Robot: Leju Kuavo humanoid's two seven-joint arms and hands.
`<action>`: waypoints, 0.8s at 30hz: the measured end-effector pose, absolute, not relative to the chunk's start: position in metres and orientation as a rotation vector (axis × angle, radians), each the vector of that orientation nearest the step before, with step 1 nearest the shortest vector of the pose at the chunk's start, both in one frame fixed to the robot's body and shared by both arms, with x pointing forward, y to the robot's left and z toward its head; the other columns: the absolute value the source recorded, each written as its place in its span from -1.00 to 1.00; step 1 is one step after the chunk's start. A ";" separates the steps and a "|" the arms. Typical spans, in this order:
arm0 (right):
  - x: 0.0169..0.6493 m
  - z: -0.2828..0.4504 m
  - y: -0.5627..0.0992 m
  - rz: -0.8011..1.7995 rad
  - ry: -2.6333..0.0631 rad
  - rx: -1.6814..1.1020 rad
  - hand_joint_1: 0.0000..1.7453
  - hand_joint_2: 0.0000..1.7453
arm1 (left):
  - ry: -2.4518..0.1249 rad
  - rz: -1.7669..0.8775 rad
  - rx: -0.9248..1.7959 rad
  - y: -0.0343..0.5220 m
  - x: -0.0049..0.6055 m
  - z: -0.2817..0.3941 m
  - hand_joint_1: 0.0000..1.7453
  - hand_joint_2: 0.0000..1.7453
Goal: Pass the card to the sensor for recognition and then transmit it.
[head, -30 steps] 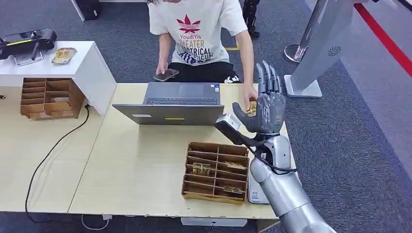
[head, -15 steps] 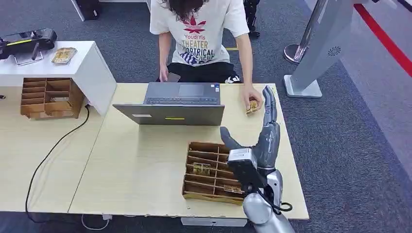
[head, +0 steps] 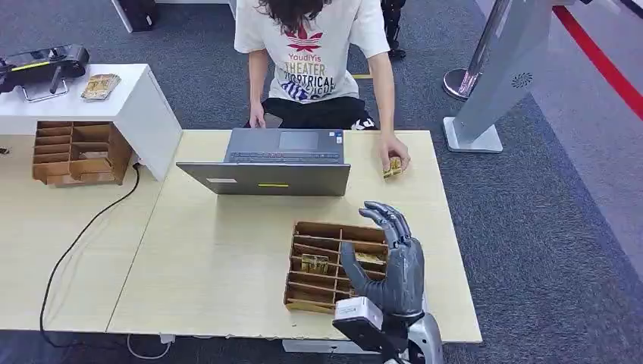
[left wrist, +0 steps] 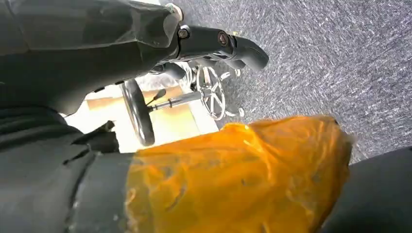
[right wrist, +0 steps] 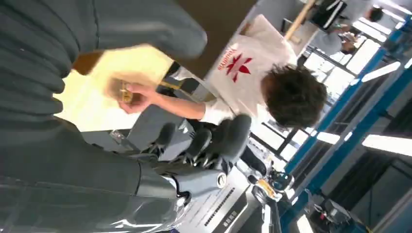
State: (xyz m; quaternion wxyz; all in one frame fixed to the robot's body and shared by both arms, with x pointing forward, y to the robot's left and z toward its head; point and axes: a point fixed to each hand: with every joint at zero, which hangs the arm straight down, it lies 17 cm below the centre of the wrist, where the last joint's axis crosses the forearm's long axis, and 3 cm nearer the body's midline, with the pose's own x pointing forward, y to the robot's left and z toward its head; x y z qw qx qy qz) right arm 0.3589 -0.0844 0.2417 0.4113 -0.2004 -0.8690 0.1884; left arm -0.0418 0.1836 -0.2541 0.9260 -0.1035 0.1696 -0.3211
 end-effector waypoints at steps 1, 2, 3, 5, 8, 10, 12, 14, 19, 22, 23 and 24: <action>0.357 0.237 -0.084 0.496 -2.177 -0.518 0.68 1.00 | 0.348 -0.653 -0.214 0.183 -0.042 -0.254 -1.00 -1.00; 0.355 0.233 -0.085 0.510 -2.168 -0.526 0.56 1.00 | 0.348 -0.649 -0.215 0.183 -0.042 -0.254 -1.00 -1.00; 0.354 0.228 -0.085 0.526 -2.156 -0.536 -0.06 1.00 | 0.348 -0.646 -0.216 0.182 -0.042 -0.254 -1.00 -1.00; 0.353 0.218 -0.086 0.569 -2.131 -0.568 -0.06 1.00 | 0.348 -0.640 -0.218 0.181 -0.042 -0.254 -1.00 -1.00; 0.351 0.207 -0.087 0.622 -2.102 -0.610 -0.28 1.00 | 0.348 -0.635 -0.221 0.180 -0.042 -0.254 -1.00 -1.00; 0.350 0.201 -0.088 0.651 -2.084 -0.647 -0.34 1.00 | 0.347 -0.634 -0.222 0.179 -0.042 -0.253 -1.00 -1.00; 0.351 0.196 -0.089 0.687 -2.069 -0.694 -0.30 1.00 | 0.347 -0.631 -0.223 0.179 -0.042 -0.253 -1.00 -1.00; 0.351 0.190 -0.090 0.722 -2.052 -0.736 -0.20 1.00 | 0.348 -0.628 -0.224 0.178 -0.042 -0.253 -1.00 -1.00; 0.351 0.171 -0.092 0.789 -2.005 -0.783 0.24 1.00 | 0.348 -0.629 -0.223 0.179 -0.043 -0.253 -1.00 -1.00; 0.352 0.161 -0.093 0.818 -1.981 -0.796 0.50 1.00 | 0.348 -0.628 -0.224 0.178 -0.043 -0.253 -1.00 -1.00; 0.352 0.159 -0.093 0.823 -1.976 -0.799 0.50 1.00 | 0.349 -0.628 -0.224 0.178 -0.043 -0.253 -1.00 -1.00; 0.352 0.156 -0.093 0.833 -1.972 -0.804 0.58 1.00 | 0.349 -0.627 -0.224 0.178 -0.043 -0.253 -1.00 -1.00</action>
